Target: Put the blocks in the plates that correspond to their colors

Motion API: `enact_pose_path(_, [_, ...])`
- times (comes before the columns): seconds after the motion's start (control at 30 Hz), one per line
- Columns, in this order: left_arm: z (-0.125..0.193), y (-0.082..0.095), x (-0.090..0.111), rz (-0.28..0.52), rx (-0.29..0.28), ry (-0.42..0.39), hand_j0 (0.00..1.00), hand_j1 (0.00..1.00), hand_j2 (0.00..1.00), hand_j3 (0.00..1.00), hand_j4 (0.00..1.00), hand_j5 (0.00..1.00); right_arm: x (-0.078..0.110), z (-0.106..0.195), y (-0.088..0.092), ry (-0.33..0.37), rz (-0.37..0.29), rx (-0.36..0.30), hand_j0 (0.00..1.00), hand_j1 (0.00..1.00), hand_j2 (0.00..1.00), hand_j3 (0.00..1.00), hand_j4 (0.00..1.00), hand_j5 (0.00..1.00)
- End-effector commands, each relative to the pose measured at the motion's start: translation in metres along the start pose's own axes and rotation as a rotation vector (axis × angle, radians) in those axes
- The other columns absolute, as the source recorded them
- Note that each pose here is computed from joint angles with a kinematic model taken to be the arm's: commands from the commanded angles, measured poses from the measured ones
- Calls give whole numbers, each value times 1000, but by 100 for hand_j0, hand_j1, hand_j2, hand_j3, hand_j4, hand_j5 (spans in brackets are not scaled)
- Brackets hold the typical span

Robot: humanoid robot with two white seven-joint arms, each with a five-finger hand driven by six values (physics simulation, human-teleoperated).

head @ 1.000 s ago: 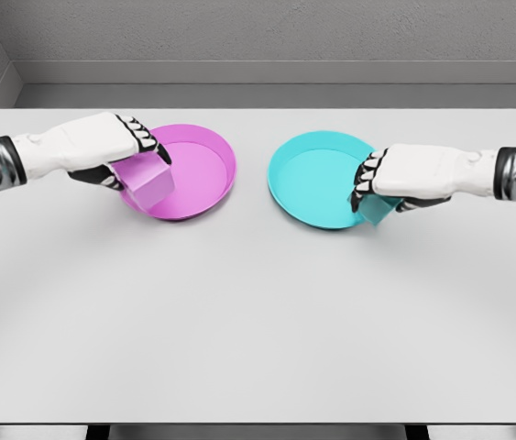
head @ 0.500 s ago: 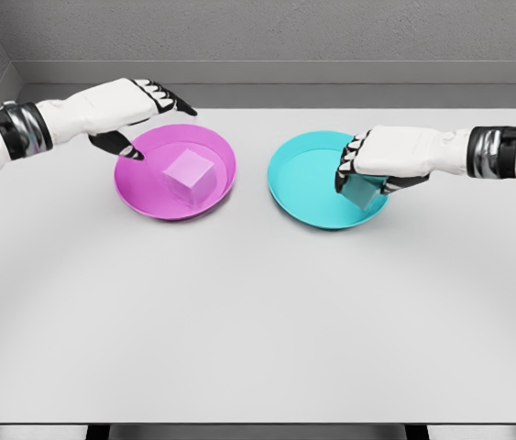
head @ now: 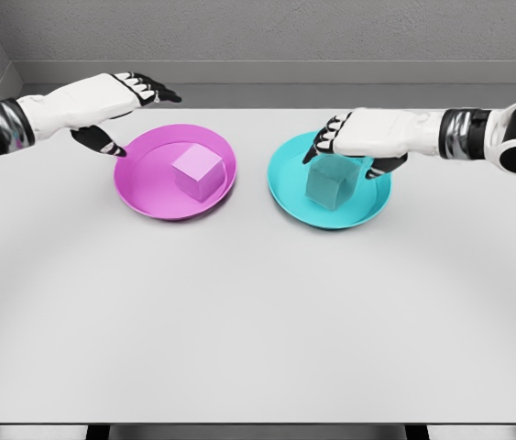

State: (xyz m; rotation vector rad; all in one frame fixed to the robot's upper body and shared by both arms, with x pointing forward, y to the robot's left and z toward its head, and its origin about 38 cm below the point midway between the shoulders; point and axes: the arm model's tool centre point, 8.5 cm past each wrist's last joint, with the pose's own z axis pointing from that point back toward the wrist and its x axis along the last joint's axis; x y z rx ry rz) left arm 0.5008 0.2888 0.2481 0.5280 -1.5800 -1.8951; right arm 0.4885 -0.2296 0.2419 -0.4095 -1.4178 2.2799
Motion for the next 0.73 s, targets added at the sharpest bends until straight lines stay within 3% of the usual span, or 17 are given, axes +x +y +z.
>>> enact_pose_path(0.0, [11, 1, -7, -3, -7, 22, 100, 100, 100, 100, 100, 100, -8, 0, 4, 21, -25, 4, 100, 100, 100, 100, 100, 100])
enact_pose_path(0.13, [40, -3, -24, 34, -15, 67, 100, 100, 100, 100, 100, 100, -9, 4, 2, 26, -24, -3, 100, 100, 100, 100, 100, 100])
enact_pose_path(0.2, [51, -5, -29, 36, -25, 87, 100, 100, 100, 100, 100, 100, -23, 38, -6, 87, -28, -57, 100, 100, 100, 100, 100, 100])
enact_pose_path(0.3, [71, -18, -37, 83, -39, 112, 100, 100, 100, 100, 100, 100, -21, 93, -16, 149, 5, -150, 100, 100, 100, 100, 100, 100])
enact_pose_path(0.43, [86, -19, -43, 81, -53, 140, 100, 100, 100, 100, 100, 100, -29, 128, -24, 202, -17, -268, 100, 100, 100, 100, 100, 100])
enact_pose_path(0.57, [89, -23, -44, 84, -62, 145, 100, 100, 100, 100, 100, 100, -3, 144, -1, 189, -36, -348, 100, 100, 100, 100, 100, 100])
enact_pose_path(0.63, [90, -25, -45, 86, -67, 148, 100, 100, 100, 100, 100, 100, 6, 145, 20, 186, -73, -342, 99, 99, 99, 99, 99, 99])
enact_pose_path(0.7, [89, -25, -43, 87, -65, 144, 100, 100, 100, 100, 100, 100, 7, 145, 24, 188, -82, -338, 99, 99, 99, 99, 99, 99])
